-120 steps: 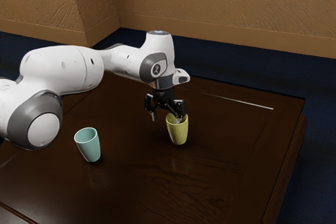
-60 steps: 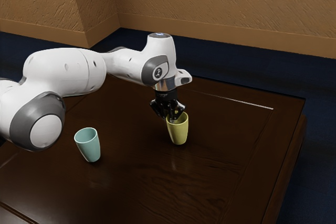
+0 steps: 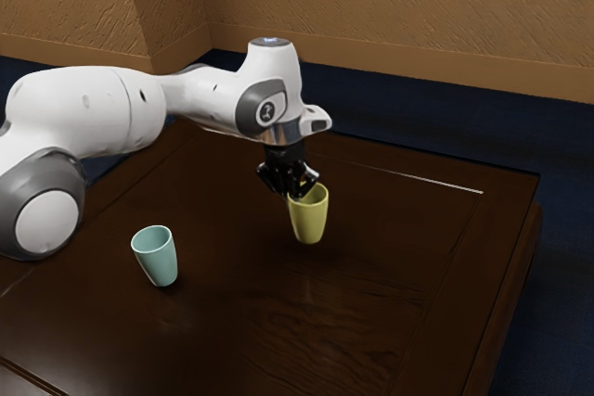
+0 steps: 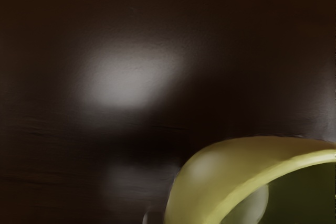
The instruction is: Place the right cup onto the left cup
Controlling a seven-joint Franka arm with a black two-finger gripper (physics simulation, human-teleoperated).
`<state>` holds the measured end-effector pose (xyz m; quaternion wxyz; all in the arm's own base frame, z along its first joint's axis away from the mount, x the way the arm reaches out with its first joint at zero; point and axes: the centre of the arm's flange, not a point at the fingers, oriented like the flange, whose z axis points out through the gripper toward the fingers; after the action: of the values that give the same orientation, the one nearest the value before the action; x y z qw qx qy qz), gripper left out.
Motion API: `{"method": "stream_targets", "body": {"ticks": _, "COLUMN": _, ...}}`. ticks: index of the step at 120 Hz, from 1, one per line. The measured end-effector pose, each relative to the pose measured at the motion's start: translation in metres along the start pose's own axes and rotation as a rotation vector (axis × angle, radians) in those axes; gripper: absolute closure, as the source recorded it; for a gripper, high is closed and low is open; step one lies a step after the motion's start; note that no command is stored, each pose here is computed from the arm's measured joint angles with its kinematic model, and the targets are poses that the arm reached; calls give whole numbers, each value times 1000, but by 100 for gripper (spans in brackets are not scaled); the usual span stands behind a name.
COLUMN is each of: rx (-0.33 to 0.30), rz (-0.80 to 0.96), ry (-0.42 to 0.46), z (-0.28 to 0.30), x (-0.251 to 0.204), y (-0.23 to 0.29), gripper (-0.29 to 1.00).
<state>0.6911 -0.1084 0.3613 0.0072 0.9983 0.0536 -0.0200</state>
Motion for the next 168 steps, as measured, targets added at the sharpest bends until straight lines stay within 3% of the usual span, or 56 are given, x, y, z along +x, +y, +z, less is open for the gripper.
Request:
{"method": "stream_targets", "body": {"ticks": 25, "rx": 12, "rz": -24, "ry": 16, "z": -47, "x": -43, "y": -31, "gripper": 79}}
{"method": "stream_targets", "body": {"ticks": 60, "rx": 86, "rz": -163, "ry": 44, "z": -116, "x": -62, "y": -133, "gripper": 79}}
{"method": "stream_targets", "body": {"ticks": 133, "rx": 136, "rz": -326, "ry": -66, "z": -98, "x": -87, "y": -277, "gripper": 79}}
{"method": "stream_targets", "body": {"ticks": 168, "rx": 106, "rz": -254, "ry": -90, "z": -89, "x": -115, "y": -261, "gripper": 79}}
